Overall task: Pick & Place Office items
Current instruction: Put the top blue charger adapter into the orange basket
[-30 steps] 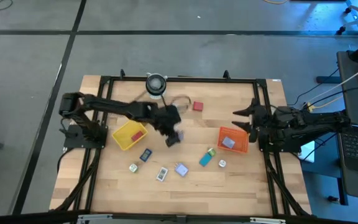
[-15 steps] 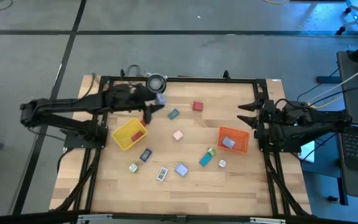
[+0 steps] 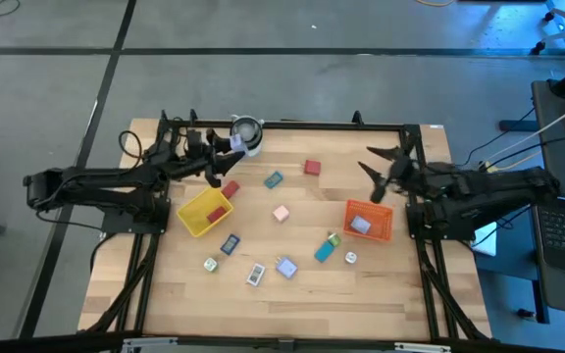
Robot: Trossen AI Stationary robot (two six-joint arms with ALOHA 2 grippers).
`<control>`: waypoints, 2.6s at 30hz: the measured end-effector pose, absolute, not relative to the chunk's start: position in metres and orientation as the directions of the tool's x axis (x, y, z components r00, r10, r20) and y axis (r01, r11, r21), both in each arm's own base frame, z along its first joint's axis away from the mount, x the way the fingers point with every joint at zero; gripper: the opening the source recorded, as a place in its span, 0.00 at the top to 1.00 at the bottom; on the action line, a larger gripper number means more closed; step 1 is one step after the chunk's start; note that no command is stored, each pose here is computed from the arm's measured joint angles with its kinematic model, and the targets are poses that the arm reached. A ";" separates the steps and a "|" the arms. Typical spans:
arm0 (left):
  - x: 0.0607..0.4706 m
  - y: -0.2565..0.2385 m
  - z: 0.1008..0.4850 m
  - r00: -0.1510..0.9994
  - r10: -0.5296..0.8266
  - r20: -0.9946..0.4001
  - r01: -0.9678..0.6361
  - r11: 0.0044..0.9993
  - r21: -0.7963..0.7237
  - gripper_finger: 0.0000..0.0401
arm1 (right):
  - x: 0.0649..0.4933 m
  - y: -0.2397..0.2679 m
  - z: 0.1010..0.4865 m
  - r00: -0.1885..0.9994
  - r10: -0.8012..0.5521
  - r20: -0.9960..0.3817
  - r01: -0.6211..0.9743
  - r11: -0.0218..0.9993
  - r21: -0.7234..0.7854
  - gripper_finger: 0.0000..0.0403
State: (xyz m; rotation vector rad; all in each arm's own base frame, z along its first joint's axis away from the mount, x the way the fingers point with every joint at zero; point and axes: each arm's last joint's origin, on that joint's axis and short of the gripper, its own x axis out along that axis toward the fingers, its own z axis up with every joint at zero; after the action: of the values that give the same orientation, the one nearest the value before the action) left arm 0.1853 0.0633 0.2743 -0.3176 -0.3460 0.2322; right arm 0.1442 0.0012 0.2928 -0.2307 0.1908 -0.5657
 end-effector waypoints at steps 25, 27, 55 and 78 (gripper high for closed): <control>0.222 0.067 0.258 0.794 0.264 0.547 -0.055 0.928 -0.369 0.47 | 0.236 0.010 0.281 0.698 -0.702 0.143 0.681 0.588 -0.436 0.46; 0.223 0.067 0.258 0.764 0.262 0.589 -0.030 0.927 -0.374 0.47 | 0.246 0.010 0.280 0.704 -0.691 0.164 0.672 0.574 -0.467 0.46; 0.268 0.075 0.270 0.794 0.087 0.602 0.167 0.921 -0.352 0.47 | 0.351 0.025 0.307 0.809 -0.549 0.210 0.560 0.612 -0.559 0.46; 0.285 0.077 0.288 0.827 0.030 0.561 0.197 0.920 -0.339 0.47 | 0.360 0.033 0.312 0.803 -0.530 0.271 0.583 0.609 -0.537 0.30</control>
State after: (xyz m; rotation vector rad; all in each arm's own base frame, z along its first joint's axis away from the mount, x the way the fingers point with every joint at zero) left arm 0.2854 0.0770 0.2882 -0.3989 -0.5935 -0.0910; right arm 0.3600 0.0328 0.3123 -0.6511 -0.0871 -0.6439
